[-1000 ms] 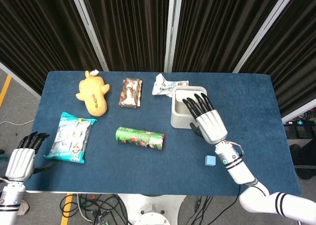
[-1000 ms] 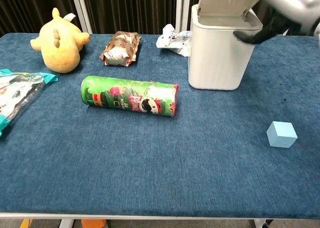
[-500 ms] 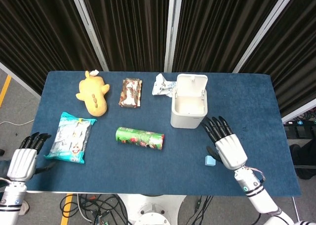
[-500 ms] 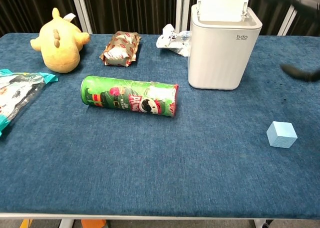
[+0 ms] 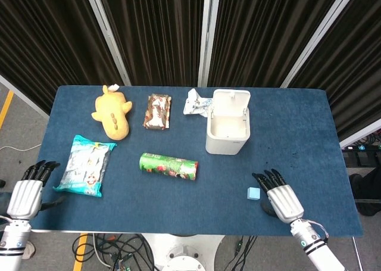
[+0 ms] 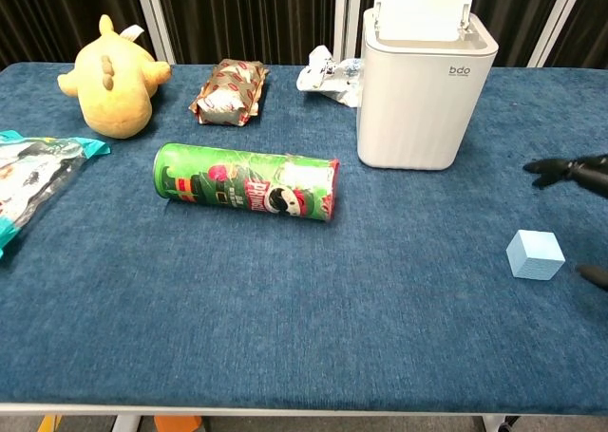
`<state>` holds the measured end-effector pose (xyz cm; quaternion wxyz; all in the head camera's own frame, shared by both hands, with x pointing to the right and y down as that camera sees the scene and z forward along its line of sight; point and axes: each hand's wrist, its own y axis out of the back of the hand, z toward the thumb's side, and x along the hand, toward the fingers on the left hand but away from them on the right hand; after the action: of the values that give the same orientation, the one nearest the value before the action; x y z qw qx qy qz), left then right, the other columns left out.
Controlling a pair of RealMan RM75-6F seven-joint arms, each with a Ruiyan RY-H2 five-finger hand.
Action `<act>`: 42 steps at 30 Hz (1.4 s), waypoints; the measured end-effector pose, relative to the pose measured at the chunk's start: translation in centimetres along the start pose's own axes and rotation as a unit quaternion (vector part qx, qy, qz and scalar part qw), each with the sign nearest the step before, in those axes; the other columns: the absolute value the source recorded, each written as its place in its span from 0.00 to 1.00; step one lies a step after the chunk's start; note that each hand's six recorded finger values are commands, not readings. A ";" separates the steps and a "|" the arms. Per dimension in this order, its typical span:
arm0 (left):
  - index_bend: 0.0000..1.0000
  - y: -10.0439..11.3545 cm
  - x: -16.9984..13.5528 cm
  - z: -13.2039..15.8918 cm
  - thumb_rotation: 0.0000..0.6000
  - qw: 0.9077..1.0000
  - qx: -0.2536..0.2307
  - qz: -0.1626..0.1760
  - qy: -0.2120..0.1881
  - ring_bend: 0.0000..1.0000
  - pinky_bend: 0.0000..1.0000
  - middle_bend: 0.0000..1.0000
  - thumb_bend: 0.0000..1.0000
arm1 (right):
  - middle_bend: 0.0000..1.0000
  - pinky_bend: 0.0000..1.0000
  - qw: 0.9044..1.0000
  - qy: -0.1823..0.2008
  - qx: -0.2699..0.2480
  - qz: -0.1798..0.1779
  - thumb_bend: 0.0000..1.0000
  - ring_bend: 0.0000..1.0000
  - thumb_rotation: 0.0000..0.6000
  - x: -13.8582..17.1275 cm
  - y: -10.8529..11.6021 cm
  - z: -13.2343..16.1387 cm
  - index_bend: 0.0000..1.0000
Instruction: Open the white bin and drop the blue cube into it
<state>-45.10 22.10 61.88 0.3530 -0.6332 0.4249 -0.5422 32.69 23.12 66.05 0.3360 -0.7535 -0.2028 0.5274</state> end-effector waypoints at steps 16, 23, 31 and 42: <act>0.21 -0.1 -0.1 -0.2 1.00 1.000 -0.003 -0.001 0.000 0.09 0.16 0.17 0.04 | 0.41 0.13 1.000 -0.009 0.017 0.009 0.29 0.37 1.00 -1.5 -1.1 0.2 0.21; 0.21 0.0 -0.1 -0.2 1.00 1.000 -0.002 0.000 -0.001 0.09 0.16 0.17 0.04 | 0.53 0.16 1.000 -0.006 0.015 0.005 0.31 0.49 1.00 -2.0 -1.2 0.5 0.41; 0.21 0.0 0.0 -0.1 1.00 1.000 -0.002 0.000 -0.001 0.09 0.16 0.17 0.04 | 0.62 0.18 1.000 -0.008 0.013 -0.016 0.35 0.58 1.00 -1.9 -0.6 0.5 0.57; 0.21 -0.2 0.1 0.1 1.00 1.000 -0.003 -0.002 -0.004 0.09 0.16 0.17 0.04 | 0.63 0.22 0.979 -0.001 -0.013 -0.204 0.37 0.59 1.00 -1.1 10.6 0.1 0.58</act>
<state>-44.98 22.11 62.08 0.3518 -0.6372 0.4236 -0.5392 31.70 15.06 59.09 0.4265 -0.6999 -0.3597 0.4459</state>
